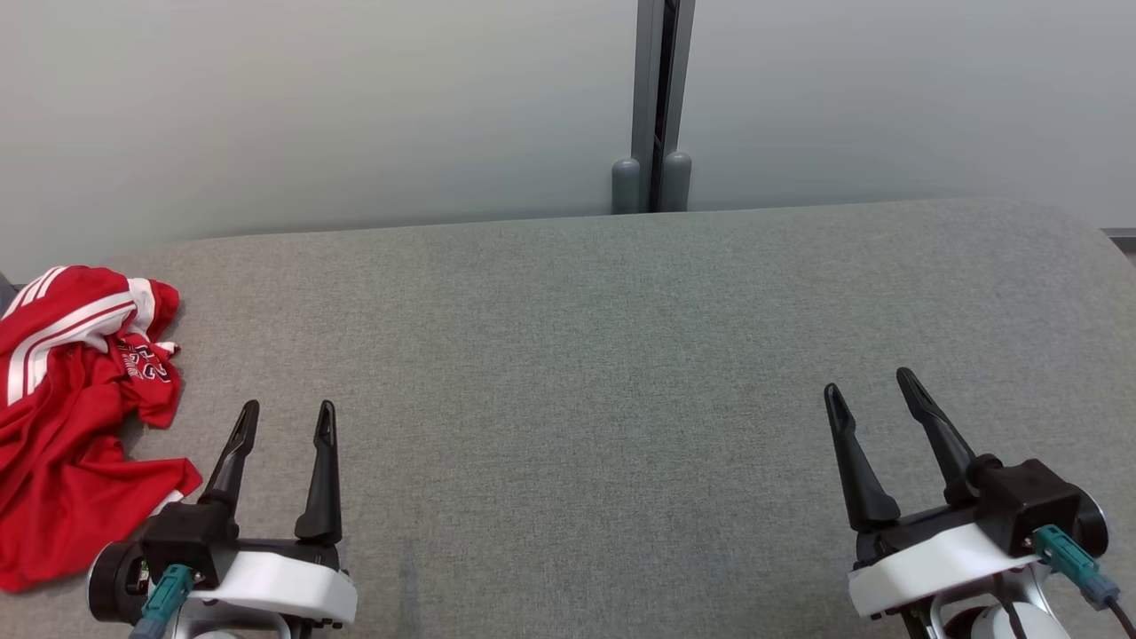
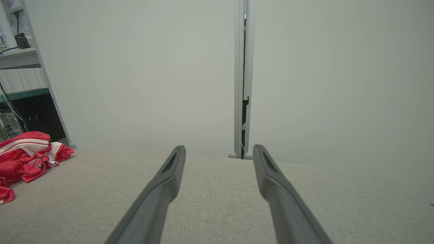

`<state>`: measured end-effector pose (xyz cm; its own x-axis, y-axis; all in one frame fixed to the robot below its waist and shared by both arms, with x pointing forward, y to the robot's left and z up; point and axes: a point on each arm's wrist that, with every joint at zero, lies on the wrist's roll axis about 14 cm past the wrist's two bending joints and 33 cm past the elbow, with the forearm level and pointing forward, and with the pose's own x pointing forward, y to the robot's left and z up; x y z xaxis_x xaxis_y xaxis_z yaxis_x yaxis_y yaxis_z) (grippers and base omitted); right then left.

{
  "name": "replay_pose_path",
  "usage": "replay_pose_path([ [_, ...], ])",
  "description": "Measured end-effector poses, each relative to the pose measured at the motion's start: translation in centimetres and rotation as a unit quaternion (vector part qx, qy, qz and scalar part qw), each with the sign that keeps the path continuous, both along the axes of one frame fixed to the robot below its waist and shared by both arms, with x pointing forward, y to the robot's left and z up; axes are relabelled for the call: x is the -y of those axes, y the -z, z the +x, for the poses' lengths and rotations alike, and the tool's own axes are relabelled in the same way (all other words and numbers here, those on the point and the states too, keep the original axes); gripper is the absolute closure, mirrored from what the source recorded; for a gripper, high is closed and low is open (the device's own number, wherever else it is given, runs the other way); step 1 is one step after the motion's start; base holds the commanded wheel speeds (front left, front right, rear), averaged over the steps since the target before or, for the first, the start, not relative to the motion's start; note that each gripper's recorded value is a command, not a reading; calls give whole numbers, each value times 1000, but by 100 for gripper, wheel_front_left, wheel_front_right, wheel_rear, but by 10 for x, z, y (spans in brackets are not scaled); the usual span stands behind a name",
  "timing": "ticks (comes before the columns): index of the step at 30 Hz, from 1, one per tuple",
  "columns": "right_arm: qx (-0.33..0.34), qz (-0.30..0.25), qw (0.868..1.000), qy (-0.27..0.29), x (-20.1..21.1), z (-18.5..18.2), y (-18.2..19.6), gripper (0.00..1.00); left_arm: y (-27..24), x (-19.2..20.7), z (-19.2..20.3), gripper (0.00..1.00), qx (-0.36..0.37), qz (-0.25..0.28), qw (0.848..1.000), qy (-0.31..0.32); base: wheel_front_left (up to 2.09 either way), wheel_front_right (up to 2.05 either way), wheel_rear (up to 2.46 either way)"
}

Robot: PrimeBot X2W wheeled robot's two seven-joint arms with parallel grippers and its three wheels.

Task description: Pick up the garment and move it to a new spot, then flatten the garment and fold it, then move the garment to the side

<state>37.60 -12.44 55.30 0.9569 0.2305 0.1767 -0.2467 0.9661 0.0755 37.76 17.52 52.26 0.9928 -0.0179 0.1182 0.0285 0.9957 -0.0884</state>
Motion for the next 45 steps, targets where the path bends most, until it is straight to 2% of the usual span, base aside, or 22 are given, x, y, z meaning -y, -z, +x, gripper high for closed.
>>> replay_pose_path([
  [8, 9, -21, 1000, -3, -3, 0, -2, 0, -1, 2, 0, 0, 7, 22, 1000, 3, 0, 0, 0],
  [33, 7, -18, 1000, -5, -5, 0, 0, 0, 3, 0, -2, 0, 0, 17, 1000, -2, 0, 0, 0],
  [38, 6, -11, 1000, -15, -12, 3, 1, 0, 7, -9, -5, 0, -6, 13, 1000, -16, 0, 0, 0],
  [45, 3, 4, 998, -56, -40, 10, 2, 0, 12, -36, -19, 0, -15, 4, 998, -59, 0, 0, 0],
])
